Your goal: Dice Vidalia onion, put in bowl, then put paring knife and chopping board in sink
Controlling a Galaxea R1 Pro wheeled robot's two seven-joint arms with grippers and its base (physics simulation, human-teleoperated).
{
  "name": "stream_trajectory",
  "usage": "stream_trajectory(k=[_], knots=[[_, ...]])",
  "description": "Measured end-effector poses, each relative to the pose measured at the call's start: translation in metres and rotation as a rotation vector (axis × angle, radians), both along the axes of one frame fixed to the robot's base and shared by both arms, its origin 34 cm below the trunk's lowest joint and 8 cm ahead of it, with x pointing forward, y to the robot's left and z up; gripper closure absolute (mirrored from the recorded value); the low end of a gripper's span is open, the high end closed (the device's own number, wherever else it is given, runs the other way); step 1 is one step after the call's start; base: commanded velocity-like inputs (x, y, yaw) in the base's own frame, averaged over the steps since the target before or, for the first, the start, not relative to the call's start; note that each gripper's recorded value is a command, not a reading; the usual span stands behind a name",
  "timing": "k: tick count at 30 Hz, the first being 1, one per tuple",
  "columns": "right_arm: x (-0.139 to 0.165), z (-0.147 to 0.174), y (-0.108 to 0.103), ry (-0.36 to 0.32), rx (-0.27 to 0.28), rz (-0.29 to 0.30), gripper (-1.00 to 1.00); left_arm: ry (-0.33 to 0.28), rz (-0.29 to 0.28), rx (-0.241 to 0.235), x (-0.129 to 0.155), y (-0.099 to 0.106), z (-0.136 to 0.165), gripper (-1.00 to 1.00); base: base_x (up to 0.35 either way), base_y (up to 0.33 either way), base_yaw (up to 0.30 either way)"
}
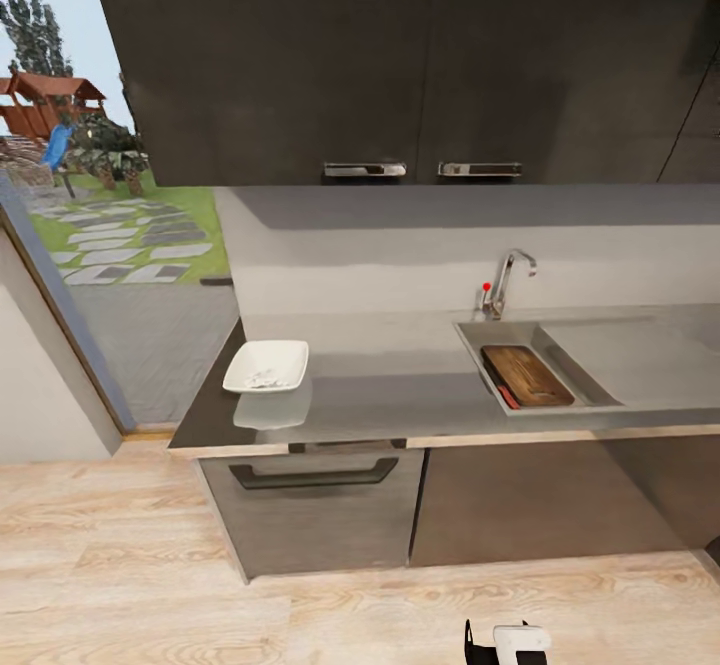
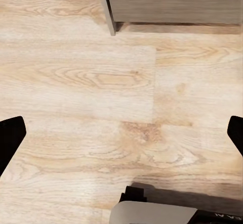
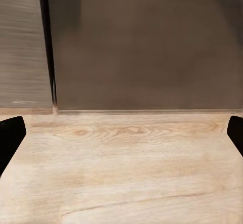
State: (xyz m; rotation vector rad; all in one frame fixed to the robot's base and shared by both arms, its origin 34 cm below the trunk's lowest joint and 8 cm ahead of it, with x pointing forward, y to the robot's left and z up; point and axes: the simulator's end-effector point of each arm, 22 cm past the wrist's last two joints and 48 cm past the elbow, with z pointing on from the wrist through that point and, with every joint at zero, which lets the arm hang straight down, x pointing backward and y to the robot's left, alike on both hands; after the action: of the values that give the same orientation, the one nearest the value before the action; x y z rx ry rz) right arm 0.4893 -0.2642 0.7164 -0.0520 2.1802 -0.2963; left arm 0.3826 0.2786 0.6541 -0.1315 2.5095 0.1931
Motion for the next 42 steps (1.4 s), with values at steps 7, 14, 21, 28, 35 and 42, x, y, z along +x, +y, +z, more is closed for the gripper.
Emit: stream_trajectory(k=[7,14,21,28,35,42], knots=[[0.003,0.004,0.001,-0.011,0.001,0.001,-1.00,-0.011,-0.001,0.000,0.004,0.000,0.003,-1.00,0.000,0.000,0.000],[0.006,0.008,0.001,-0.022,0.001,0.000,-1.00,-0.022,0.000,0.000,0.007,0.000,0.006,-1.00,0.000,0.000,0.000],[0.006,0.009,0.001,-0.021,0.000,-0.001,-1.00,-0.013,-0.001,-0.001,0.004,-0.001,0.005,-1.00,0.000,0.000,0.000],[-0.114,-0.046,-0.016,0.229,-0.036,-0.015,-1.00,0.156,-0.002,0.016,-0.069,0.005,-0.021,-1.00,0.000,0.000,0.000],[-0.227,-0.082,-0.041,0.519,-0.031,-0.188,-1.00,0.270,0.000,0.039,-0.114,0.018,-0.031,-1.00,0.000,0.000,0.000],[-0.264,-0.093,-0.043,0.678,-0.022,-0.240,-1.00,0.518,-0.011,0.026,-0.167,0.016,-0.044,-1.00,0.000,0.000,0.000]])
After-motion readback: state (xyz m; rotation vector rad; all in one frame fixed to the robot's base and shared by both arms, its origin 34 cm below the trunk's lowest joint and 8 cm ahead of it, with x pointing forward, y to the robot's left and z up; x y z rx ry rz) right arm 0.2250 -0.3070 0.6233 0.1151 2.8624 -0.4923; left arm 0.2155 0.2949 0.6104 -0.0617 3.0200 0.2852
